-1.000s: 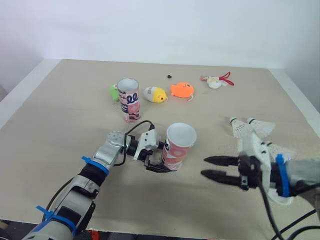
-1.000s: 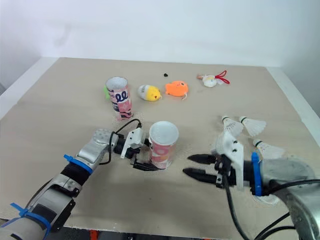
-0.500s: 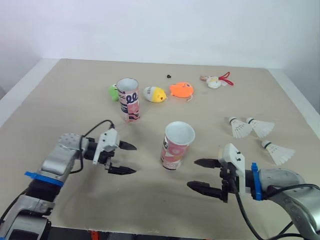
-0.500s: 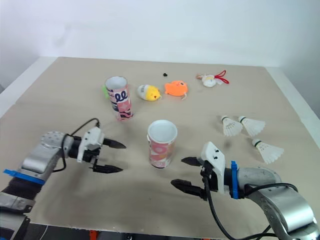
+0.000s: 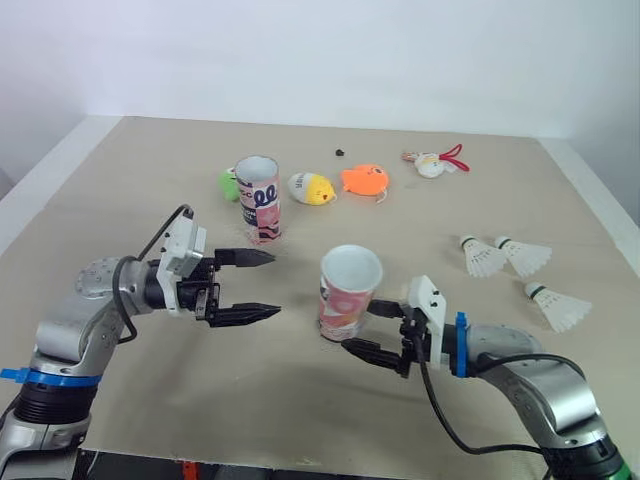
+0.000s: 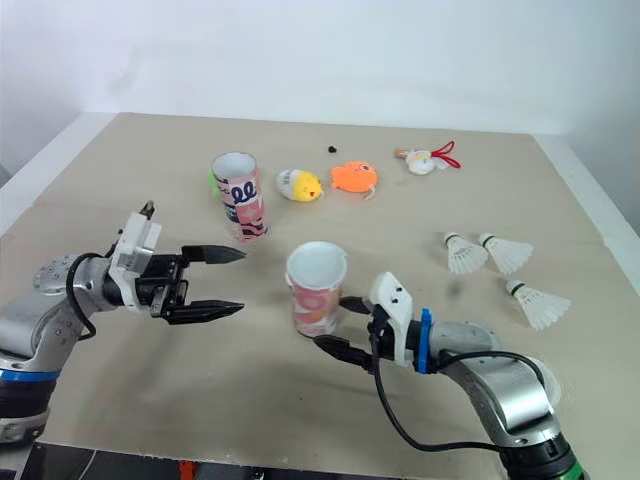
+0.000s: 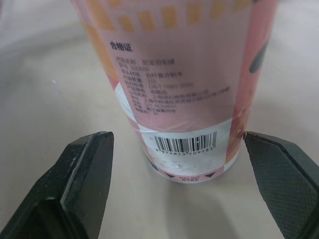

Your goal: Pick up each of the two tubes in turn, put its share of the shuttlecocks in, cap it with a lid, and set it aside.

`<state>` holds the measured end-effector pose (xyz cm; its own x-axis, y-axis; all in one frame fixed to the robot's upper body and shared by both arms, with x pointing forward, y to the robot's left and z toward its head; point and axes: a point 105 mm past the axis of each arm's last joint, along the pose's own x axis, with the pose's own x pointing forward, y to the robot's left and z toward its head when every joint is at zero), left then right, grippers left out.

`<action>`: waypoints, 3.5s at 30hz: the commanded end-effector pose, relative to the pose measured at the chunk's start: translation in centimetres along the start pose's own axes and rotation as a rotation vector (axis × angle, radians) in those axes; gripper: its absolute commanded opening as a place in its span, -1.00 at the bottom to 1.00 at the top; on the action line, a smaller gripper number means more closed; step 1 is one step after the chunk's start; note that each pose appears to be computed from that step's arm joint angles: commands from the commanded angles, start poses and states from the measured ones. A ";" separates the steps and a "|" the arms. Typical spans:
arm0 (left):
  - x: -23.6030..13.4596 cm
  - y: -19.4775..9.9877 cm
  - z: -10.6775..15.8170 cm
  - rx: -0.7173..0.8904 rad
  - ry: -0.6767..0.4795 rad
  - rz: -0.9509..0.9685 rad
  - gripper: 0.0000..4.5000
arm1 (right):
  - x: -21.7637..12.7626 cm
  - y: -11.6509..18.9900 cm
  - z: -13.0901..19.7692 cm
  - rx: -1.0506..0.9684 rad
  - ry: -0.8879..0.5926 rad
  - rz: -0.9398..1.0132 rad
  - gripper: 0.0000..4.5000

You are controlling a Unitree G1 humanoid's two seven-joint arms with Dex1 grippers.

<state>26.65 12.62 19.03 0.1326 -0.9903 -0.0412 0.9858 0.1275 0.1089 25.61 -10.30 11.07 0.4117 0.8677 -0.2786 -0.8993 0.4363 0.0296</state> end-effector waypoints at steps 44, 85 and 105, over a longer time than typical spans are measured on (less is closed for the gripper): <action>9.2 0.2 0.6 0.117 -0.113 -0.205 1.00 | -21.3 -15.9 8.1 -0.030 -0.338 -1.102 0.05; 16.0 3.7 1.8 0.180 -0.099 -0.059 1.00 | -29.1 -17.4 -5.4 0.381 -0.305 -1.630 0.54; 15.4 4.4 1.8 0.168 -0.100 -0.035 1.00 | -31.1 -15.7 -5.8 0.419 -0.319 -1.610 0.99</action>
<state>32.75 -2.46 19.56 0.0791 -0.9965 0.0271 0.9662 0.0833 0.2440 26.59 -44.90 11.29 0.8588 -0.4866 -0.1605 0.5104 0.8400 0.1841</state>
